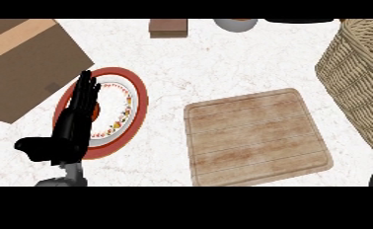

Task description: Pick the can from the cutting board and place it in the basket

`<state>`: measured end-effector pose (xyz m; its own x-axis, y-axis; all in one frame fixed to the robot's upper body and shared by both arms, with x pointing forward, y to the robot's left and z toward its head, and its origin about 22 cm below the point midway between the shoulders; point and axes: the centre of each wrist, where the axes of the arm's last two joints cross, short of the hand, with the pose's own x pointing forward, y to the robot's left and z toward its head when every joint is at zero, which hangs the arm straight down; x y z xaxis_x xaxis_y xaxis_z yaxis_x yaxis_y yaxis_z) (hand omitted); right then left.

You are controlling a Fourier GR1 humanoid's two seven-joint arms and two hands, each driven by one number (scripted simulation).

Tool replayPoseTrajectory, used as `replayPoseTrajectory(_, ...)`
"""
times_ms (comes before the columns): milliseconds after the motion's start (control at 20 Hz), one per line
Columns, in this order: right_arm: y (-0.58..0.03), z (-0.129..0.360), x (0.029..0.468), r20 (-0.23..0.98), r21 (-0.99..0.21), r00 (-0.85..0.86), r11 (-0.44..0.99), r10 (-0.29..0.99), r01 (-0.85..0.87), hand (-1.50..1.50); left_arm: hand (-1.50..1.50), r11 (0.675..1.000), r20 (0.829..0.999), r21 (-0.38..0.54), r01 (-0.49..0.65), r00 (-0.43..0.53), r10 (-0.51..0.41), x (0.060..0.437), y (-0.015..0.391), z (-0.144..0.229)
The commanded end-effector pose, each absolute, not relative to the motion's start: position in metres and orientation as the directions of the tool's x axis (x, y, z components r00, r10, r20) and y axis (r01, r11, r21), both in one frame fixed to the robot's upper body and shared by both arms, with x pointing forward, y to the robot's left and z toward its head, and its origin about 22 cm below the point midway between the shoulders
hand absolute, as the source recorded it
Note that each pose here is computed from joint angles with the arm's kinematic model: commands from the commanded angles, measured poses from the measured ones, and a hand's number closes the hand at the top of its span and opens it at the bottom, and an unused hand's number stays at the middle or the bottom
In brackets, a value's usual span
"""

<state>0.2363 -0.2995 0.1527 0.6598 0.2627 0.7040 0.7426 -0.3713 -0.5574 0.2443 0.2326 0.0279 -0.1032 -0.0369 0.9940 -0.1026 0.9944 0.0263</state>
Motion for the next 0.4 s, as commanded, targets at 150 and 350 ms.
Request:
replayPoseTrajectory(150,-0.273,0.176,0.171,0.773,-0.503,0.589,-0.336,0.237,0.796,-1.5,0.0,0.996,0.993,0.02,-0.082,-0.117,-0.03,0.242,0.238,0.037)
replayPoseTrajectory(350,-0.264,0.189,0.139,0.802,-0.449,0.523,-0.285,0.29,0.847,-1.5,0.0,0.996,0.995,0.013,-0.088,-0.099,-0.022,0.245,0.247,0.039)
